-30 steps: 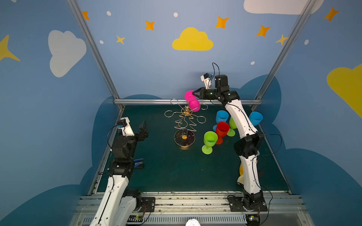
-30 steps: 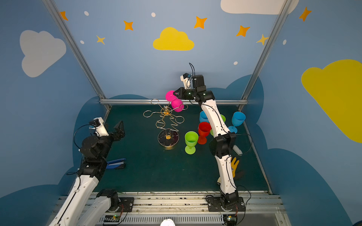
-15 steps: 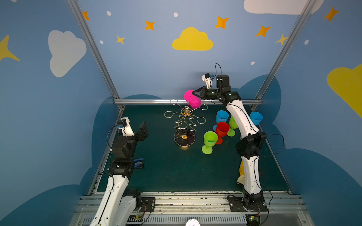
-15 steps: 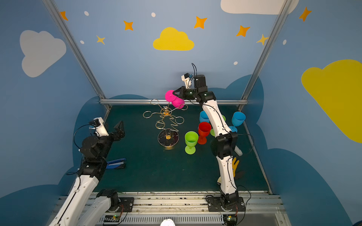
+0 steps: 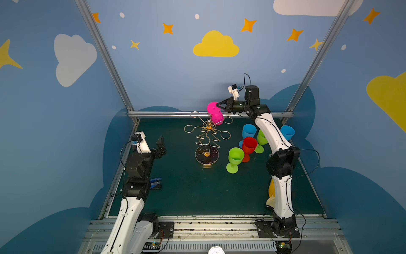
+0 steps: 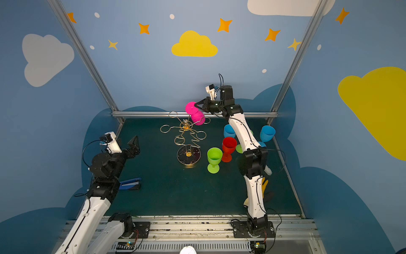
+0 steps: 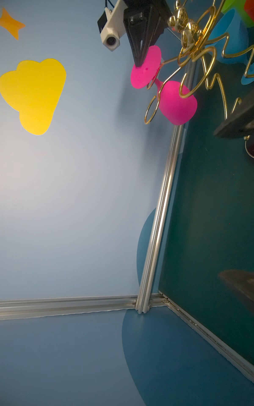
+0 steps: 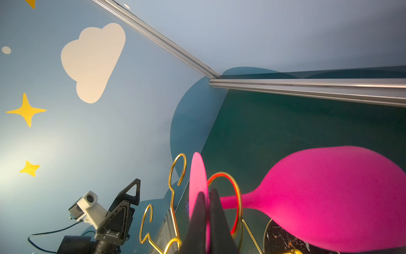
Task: Take the wine glass off the wine glass rack
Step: 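Lift the magenta glass off the rack hook with the right gripper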
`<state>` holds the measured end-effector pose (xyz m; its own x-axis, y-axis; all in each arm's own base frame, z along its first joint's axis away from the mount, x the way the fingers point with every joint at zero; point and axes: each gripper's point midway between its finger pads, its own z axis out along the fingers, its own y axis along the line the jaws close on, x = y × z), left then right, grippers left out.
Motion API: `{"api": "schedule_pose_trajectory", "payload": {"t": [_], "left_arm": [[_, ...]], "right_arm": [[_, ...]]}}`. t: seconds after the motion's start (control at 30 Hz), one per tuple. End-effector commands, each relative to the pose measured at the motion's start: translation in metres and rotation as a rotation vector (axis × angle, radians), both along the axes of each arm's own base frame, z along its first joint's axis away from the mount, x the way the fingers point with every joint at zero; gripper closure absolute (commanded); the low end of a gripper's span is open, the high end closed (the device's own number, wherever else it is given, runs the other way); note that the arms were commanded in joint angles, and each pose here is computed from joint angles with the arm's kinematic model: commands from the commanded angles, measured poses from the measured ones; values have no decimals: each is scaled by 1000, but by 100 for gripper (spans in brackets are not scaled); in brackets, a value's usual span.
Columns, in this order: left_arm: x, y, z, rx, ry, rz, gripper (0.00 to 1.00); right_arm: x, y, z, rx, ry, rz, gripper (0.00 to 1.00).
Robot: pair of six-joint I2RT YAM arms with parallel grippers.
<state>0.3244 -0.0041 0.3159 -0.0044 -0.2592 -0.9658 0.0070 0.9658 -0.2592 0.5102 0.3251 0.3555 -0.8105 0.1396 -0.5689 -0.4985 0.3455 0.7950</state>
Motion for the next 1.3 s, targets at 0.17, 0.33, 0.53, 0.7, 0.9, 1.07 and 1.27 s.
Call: {"api": "schedule_pose_trajectory", "payload": {"t": [0.17,0.33,0.53,0.7,0.9,1.07,1.27], "left_arm": [[-1,1,2,-8,-12,1,9],[-1,1,1,-8,-9,1,9],[-1,1,0,-9,-9,0,9],[-1,1,1,-9,-11,0,9],[-1,1,1,-11,-12,0,9],[-1,0,1,-9,-12,-1,9],[-1,1,0,-9,-9,0,9]], "right_arm": [[-20,-4,56,87,-89,31,100],[-27,-5,58,89,-85,53,100],[-34,-4,51,84,-58,75,100],[-38,-4,43,80,-36,84,100],[-44,-4,39,79,-19,95,100],[-50,-6,34,71,-10,98,100],[-52,-7,32,67,-3,97,100]]}}
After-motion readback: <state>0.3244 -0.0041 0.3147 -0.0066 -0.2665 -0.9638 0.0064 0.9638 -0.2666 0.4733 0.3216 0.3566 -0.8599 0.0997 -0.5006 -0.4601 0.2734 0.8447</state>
